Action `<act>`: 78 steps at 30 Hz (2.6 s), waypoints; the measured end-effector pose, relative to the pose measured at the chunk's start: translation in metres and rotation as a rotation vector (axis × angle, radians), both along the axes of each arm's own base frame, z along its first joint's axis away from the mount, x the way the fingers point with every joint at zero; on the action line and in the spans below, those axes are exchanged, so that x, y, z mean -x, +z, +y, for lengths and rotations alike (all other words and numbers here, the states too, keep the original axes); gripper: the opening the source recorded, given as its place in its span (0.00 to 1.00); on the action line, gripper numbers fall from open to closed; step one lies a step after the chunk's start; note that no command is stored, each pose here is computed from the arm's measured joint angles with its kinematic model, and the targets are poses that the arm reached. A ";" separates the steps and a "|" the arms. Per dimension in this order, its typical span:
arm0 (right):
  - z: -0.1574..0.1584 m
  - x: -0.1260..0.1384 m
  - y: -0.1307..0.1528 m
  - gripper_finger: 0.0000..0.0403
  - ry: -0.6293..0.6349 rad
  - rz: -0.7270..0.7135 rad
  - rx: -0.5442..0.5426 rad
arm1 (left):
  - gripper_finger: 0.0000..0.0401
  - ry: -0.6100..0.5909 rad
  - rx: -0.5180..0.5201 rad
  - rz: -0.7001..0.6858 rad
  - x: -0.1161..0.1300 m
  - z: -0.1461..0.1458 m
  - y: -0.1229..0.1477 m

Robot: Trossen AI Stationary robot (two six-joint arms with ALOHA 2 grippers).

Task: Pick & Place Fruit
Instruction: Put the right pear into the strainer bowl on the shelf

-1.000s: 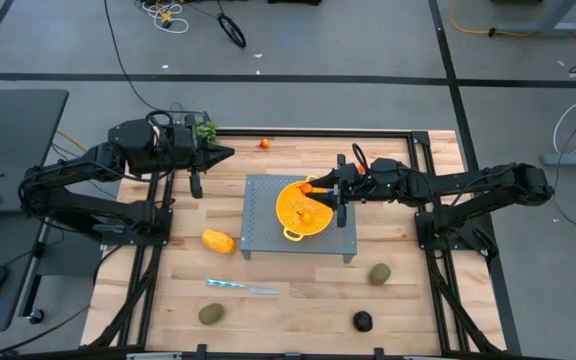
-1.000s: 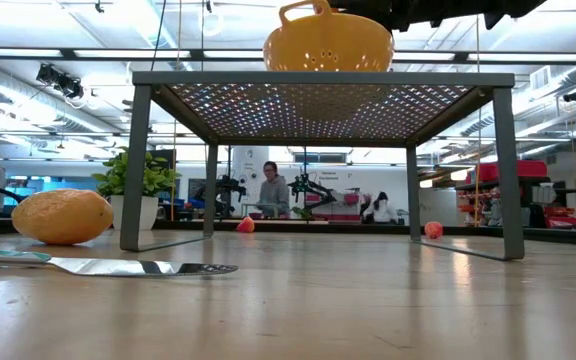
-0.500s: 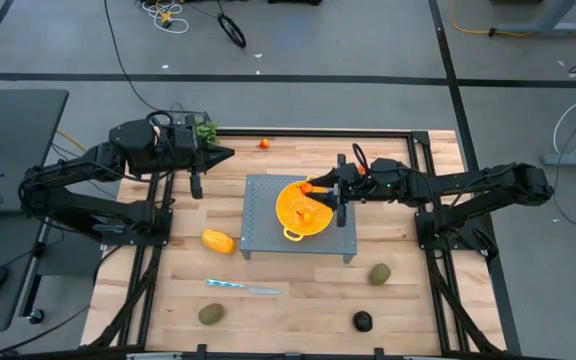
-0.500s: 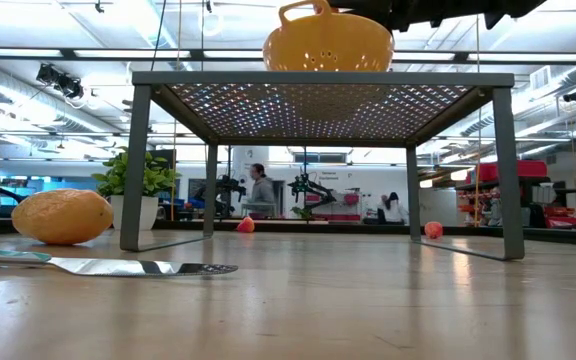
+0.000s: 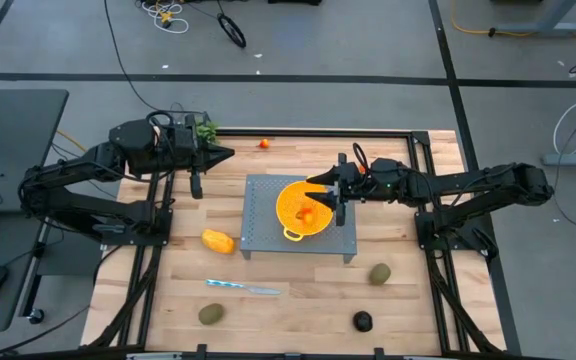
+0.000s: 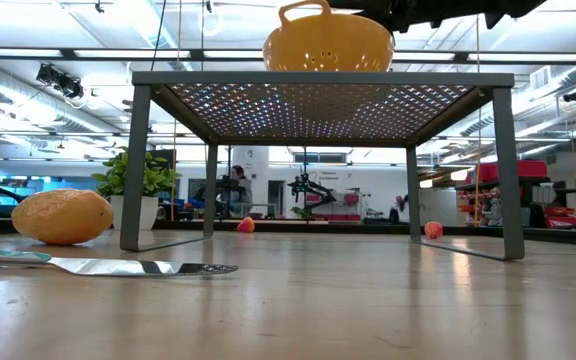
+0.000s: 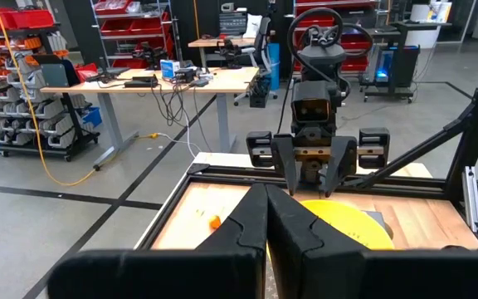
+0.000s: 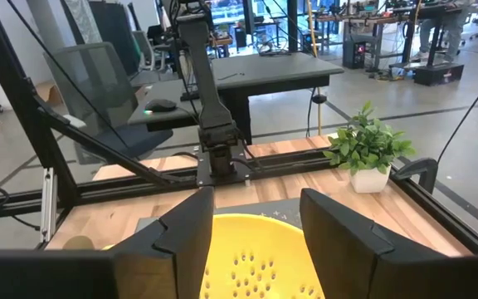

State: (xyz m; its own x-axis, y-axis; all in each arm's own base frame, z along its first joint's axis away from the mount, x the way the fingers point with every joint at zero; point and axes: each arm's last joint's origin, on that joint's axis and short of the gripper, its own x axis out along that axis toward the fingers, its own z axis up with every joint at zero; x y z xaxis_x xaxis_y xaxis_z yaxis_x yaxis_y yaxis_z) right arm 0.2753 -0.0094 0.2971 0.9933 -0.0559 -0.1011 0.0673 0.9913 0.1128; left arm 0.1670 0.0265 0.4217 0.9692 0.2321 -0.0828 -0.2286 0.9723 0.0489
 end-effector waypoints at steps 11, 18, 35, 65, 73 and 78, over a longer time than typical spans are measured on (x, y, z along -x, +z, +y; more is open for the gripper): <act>0.000 0.005 0.010 0.47 -0.002 -0.053 0.002 | 0.01 0.000 0.003 0.000 0.000 0.000 0.000; -0.002 0.020 0.023 0.47 -0.074 -0.088 0.008 | 0.01 -0.001 0.004 0.000 0.000 0.000 0.000; -0.003 0.048 0.036 0.40 -0.138 -0.061 0.064 | 0.01 -0.004 0.001 0.002 0.000 0.000 0.000; -0.002 0.047 0.034 0.14 -0.123 -0.042 0.064 | 0.01 -0.004 0.000 0.001 0.000 0.000 0.000; -0.005 0.048 0.034 0.08 -0.134 -0.040 0.081 | 0.01 -0.004 0.000 0.001 0.000 0.000 0.000; -0.016 0.048 0.034 0.03 -0.173 -0.039 0.075 | 0.01 -0.004 0.001 0.001 0.000 0.000 0.000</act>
